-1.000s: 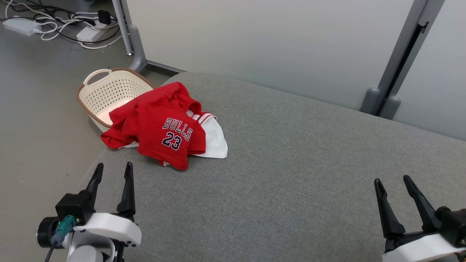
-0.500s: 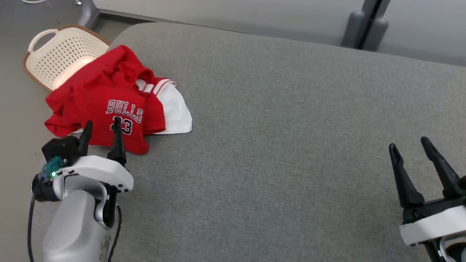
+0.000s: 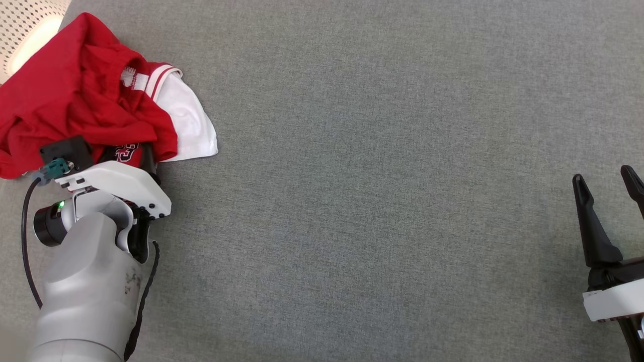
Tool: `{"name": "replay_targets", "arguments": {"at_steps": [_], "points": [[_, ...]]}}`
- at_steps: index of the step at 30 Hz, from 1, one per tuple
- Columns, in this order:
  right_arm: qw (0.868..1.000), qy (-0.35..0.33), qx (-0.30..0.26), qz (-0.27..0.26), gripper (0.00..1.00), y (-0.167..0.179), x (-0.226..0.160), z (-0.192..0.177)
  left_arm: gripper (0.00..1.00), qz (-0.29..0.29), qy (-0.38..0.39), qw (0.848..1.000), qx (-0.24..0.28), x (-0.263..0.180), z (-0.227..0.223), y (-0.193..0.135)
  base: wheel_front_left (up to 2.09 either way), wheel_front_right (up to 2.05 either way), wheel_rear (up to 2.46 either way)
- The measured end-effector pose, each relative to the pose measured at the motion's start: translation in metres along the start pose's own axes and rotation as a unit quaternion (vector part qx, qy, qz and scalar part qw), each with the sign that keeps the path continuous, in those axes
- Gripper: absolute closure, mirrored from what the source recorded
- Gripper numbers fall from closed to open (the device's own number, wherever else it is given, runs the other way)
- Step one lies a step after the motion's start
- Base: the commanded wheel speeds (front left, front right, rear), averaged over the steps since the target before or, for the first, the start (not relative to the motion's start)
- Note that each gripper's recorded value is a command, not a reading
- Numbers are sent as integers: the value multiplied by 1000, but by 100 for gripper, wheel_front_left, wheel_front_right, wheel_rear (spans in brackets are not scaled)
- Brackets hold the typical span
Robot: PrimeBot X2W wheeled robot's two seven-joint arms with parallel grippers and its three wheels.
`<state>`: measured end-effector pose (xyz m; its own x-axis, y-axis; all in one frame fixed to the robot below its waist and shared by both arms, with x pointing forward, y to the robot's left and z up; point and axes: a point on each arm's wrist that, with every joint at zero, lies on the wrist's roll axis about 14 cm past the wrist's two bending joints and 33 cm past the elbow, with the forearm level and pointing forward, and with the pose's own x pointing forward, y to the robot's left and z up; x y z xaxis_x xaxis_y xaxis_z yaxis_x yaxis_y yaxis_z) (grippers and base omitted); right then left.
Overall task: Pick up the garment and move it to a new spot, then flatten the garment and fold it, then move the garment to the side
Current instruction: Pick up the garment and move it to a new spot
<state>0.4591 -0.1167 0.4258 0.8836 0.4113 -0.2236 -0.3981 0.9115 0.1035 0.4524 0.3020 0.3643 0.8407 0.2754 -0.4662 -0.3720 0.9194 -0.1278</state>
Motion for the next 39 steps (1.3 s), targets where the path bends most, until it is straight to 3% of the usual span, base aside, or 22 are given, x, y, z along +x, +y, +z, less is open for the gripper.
{"name": "replay_targets", "arguments": {"at_steps": [1, 2, 3, 4, 13, 21, 25, 32, 39], "points": [[1000, 2, 1, -1, 0, -1, 0, -1, 7, 1, 13, 1000, -1, 2, -4, 0, 0, 0, 0], [1000, 2, 2, -1, 0, -2, 1, -2, 56, 2, 19, 1000, 0, 3, -5, -1, 0, 0, 0], [1000, 3, 2, -2, 0, -2, 1, -1, 56, 3, 18, 1000, 0, 3, -4, 0, 0, 0, 0], [1000, 2, 1, -3, 0, -3, 0, 0, 100, 4, 18, 1000, 0, 3, -4, 1, 0, 0, 0], [1000, -22, -1, -5, 0, 7, -10, 19, 100, -8, -94, 995, 35, -14, 65, 7, 0, 0, 0], [998, -59, -1, 0, 0, 32, -35, 46, 100, -21, -249, 967, 54, -82, 139, 13, 0, 0, 0], [997, -80, -2, -6, 0, 37, -50, 60, 100, -42, -295, 953, 58, -113, 152, 5, 0, 0, 0], [993, -109, 2, -47, 0, 25, -81, 73, 100, -125, -327, 935, 60, -150, 153, -57, 0, 0, 0], [987, -122, 6, -101, 0, 0, -113, 75, 100, -258, -298, 917, 56, -176, 132, -157, 0, 0, 0]]}}
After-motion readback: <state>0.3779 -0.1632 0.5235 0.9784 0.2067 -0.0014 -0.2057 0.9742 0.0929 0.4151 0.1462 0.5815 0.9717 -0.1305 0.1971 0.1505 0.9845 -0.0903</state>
